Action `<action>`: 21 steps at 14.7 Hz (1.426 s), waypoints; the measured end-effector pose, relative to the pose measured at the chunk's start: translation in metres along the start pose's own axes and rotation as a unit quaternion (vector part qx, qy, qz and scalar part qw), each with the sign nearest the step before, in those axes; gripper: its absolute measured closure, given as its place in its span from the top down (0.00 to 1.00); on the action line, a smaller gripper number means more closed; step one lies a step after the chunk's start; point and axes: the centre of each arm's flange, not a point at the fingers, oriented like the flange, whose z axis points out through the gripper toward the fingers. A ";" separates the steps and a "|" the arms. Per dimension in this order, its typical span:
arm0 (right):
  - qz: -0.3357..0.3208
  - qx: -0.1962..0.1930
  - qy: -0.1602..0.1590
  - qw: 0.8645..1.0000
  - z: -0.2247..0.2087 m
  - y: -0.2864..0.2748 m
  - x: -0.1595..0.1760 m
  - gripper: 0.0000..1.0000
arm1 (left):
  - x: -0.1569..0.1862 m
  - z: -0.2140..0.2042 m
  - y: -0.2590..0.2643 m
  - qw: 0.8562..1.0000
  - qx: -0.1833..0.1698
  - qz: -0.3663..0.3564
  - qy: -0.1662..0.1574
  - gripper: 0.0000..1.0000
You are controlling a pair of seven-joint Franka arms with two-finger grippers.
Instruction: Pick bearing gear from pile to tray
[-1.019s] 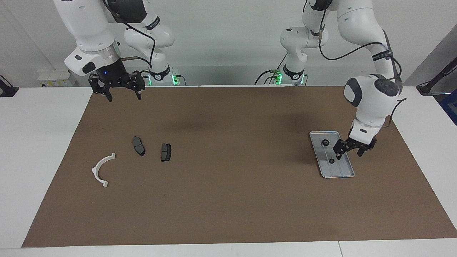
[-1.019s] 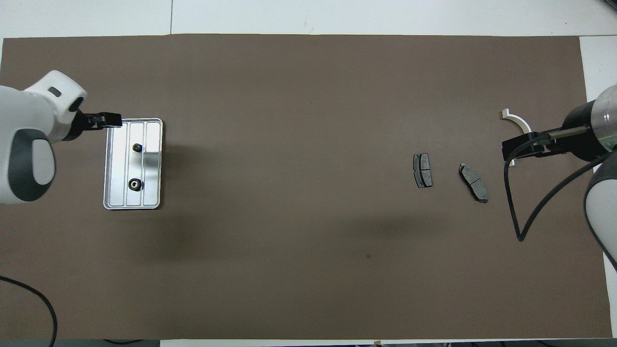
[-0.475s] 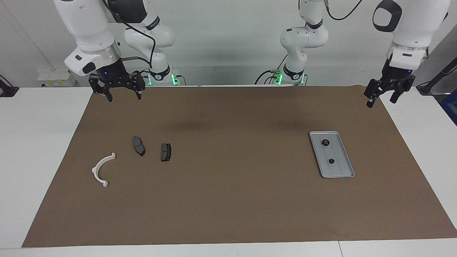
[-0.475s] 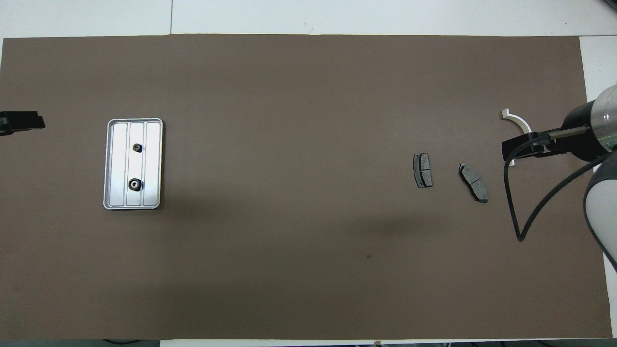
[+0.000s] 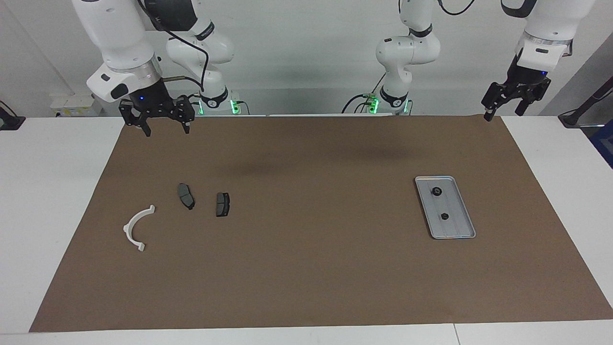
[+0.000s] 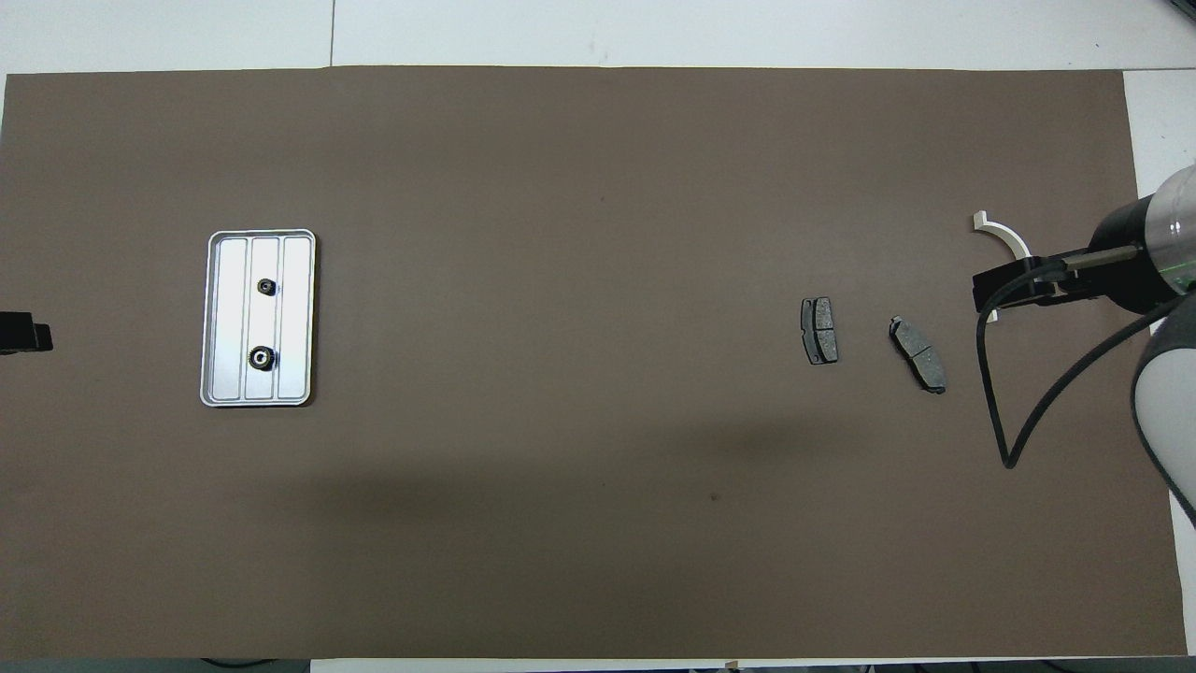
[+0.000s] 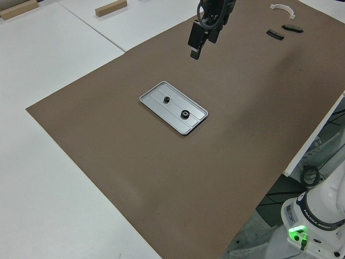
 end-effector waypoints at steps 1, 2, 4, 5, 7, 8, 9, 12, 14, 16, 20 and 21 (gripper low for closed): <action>0.000 0.000 0.000 1.000 0.000 0.000 0.000 1.00 | 0.004 0.004 0.000 1.000 -0.001 -0.001 -0.006 1.00; 0.001 0.000 0.000 1.000 0.000 0.001 0.000 1.00 | 0.006 0.003 -0.001 1.000 -0.001 -0.002 -0.009 1.00; 0.001 0.000 0.000 1.000 0.000 0.001 0.000 1.00 | 0.010 -0.003 -0.004 1.000 -0.005 -0.006 -0.006 1.00; 0.001 0.000 0.000 1.000 0.000 0.001 0.000 1.00 | 0.010 -0.007 -0.006 1.000 -0.007 -0.009 -0.002 1.00; 0.001 0.000 0.000 1.000 0.000 0.001 0.000 1.00 | 0.010 -0.009 -0.011 1.000 -0.009 -0.013 -0.001 1.00; 0.001 0.000 0.000 1.000 0.000 0.001 0.000 1.00 | 0.010 -0.008 -0.014 1.000 -0.009 -0.015 -0.002 1.00; 0.002 0.000 0.000 1.000 0.000 0.002 0.000 1.00 | 0.010 -0.008 -0.016 1.000 -0.009 -0.015 -0.002 1.00; 0.003 0.000 0.000 1.000 0.000 0.004 0.000 1.00 | 0.011 -0.007 -0.015 1.000 -0.009 -0.006 -0.004 1.00; 0.005 0.000 0.000 1.000 0.000 0.005 0.000 1.00 | 0.011 -0.006 -0.013 1.000 -0.009 -0.002 -0.005 1.00; 0.006 0.000 0.000 1.000 0.000 0.007 0.000 1.00 | 0.011 -0.006 -0.010 1.000 -0.009 0.001 -0.005 1.00; 0.007 0.000 0.000 1.000 0.000 0.008 0.000 1.00 | 0.011 -0.006 -0.007 1.000 -0.008 0.004 -0.005 1.00; 0.007 0.000 0.000 1.000 0.000 0.008 0.000 1.00 | 0.011 -0.006 -0.007 1.000 -0.008 0.004 -0.006 1.00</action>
